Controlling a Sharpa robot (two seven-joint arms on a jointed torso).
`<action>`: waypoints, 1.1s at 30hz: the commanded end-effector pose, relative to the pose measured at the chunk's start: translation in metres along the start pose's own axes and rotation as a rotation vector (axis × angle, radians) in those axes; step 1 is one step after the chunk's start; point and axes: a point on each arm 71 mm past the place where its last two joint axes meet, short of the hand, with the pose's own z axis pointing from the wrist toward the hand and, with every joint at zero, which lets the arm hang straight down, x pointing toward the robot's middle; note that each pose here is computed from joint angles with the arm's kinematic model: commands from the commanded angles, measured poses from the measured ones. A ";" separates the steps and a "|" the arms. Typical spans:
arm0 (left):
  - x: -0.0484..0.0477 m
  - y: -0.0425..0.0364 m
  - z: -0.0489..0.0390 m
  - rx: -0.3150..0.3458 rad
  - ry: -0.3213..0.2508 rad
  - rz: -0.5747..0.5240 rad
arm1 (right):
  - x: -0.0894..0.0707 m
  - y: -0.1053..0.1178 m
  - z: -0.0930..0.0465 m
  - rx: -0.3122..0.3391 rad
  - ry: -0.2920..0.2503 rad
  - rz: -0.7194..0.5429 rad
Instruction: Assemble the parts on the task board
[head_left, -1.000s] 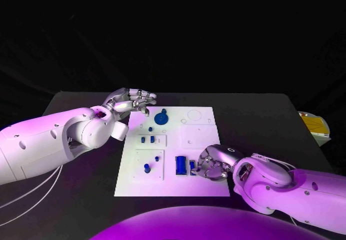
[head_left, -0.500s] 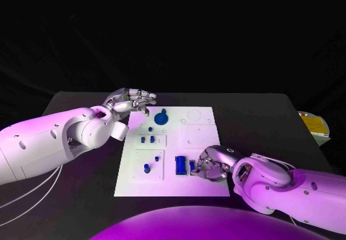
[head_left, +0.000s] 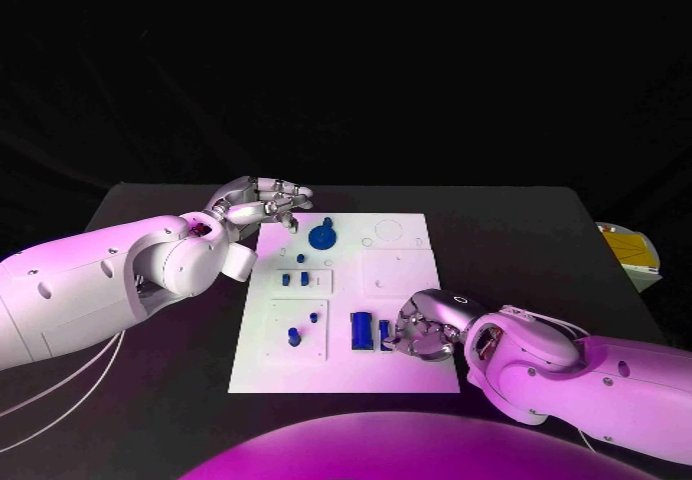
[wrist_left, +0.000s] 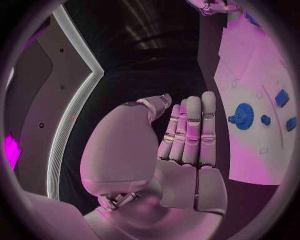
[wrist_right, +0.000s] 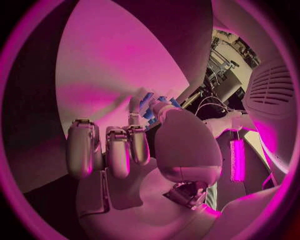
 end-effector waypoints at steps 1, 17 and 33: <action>0.0024 -0.0007 0.0004 0.005 0.019 -0.002 | 0.001 0.000 0.002 -0.008 0.004 -0.006; 0.0030 -0.0003 0.0003 0.005 0.020 -0.002 | 0.001 0.000 0.006 -0.016 -0.007 -0.011; -0.0027 0.0090 -0.0006 0.012 -0.021 -0.012 | -0.068 -0.027 0.017 -0.141 -0.141 0.431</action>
